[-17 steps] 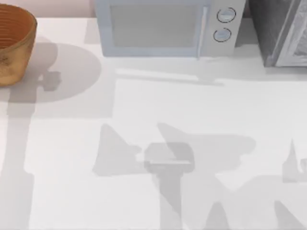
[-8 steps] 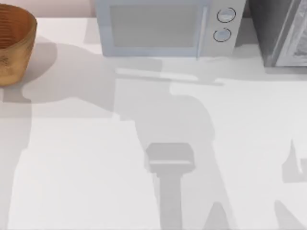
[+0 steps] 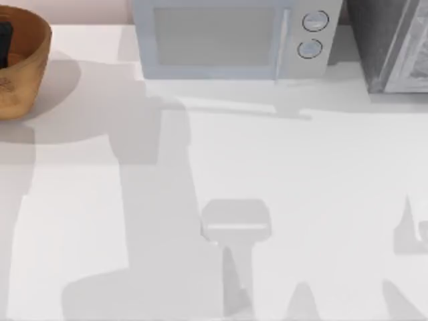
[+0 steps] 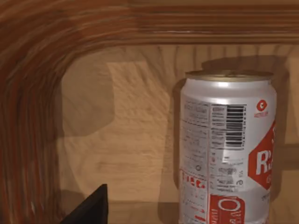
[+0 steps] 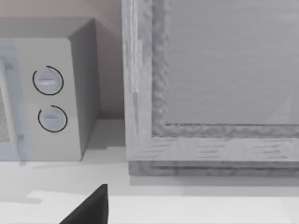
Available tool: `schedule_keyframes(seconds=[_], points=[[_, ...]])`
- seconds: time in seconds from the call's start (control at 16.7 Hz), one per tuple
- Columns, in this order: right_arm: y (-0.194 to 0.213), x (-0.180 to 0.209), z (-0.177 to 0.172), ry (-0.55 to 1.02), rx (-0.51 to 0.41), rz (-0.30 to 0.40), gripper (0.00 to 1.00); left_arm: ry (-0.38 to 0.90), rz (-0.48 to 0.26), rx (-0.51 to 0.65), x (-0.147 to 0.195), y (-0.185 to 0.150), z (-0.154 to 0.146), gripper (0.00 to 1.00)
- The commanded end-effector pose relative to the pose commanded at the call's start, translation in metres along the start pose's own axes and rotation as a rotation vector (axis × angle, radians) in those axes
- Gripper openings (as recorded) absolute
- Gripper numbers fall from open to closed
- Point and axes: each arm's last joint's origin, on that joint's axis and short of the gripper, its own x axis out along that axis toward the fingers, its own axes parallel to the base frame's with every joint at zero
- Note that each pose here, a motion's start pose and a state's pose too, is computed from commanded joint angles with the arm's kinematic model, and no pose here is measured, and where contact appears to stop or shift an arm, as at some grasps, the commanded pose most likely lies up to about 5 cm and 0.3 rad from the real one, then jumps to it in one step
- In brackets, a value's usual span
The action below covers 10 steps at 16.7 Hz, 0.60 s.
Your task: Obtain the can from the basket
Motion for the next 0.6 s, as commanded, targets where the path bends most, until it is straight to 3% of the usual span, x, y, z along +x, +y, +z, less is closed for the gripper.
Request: schedule_keyframes(seconds=[0.6], points=[[0.000, 0.000, 0.000, 0.000, 0.000, 0.000, 1.00, 0.005, -0.002, 0.000, 0.020, 0.000, 0.002, 1.00]])
